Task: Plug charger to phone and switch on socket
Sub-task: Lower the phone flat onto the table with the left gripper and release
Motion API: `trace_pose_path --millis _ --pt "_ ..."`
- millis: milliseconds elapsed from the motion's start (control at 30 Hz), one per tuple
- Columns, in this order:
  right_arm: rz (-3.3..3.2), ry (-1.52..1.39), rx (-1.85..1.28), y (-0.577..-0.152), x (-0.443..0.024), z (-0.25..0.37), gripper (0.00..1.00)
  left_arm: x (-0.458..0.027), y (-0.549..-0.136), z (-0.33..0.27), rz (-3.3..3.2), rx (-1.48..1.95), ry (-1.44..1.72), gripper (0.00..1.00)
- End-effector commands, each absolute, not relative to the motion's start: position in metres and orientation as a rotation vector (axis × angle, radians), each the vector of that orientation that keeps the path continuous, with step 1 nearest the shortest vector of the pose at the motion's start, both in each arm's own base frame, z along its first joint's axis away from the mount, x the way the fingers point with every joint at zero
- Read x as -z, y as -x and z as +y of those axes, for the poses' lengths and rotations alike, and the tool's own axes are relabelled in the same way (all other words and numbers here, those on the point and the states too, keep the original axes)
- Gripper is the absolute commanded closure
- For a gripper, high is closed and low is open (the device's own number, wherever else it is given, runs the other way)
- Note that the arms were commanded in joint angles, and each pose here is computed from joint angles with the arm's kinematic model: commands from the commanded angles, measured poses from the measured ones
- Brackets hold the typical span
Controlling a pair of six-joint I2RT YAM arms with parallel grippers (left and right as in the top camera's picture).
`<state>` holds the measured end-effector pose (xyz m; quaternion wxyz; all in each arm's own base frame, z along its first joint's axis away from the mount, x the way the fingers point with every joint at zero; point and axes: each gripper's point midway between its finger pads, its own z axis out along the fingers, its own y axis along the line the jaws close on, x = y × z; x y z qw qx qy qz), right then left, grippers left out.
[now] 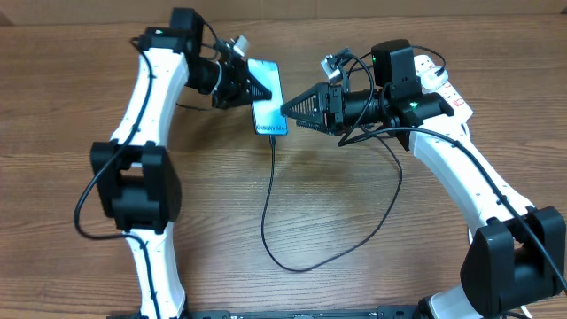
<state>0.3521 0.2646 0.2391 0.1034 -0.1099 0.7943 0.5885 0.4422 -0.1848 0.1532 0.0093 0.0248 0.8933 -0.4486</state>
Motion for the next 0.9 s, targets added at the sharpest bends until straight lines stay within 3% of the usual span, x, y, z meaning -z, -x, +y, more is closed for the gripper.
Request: trace_pose_path --millis 0,300,867 --pt "2.333 0.335 -1.717 -0.355 -0.241 0.265 0.02 -0.128 -0.443 -0.192 2.839 1.323 -0.146 0.96" --pt "2.348 0.321 -1.712 -0.355 -0.239 0.264 0.02 -0.074 -0.444 -0.195 3.029 0.888 -0.092 0.96" --pt "2.376 0.3 -1.719 -0.352 -0.236 0.263 0.02 -0.019 -0.422 -0.228 3.16 1.071 -0.058 0.96"
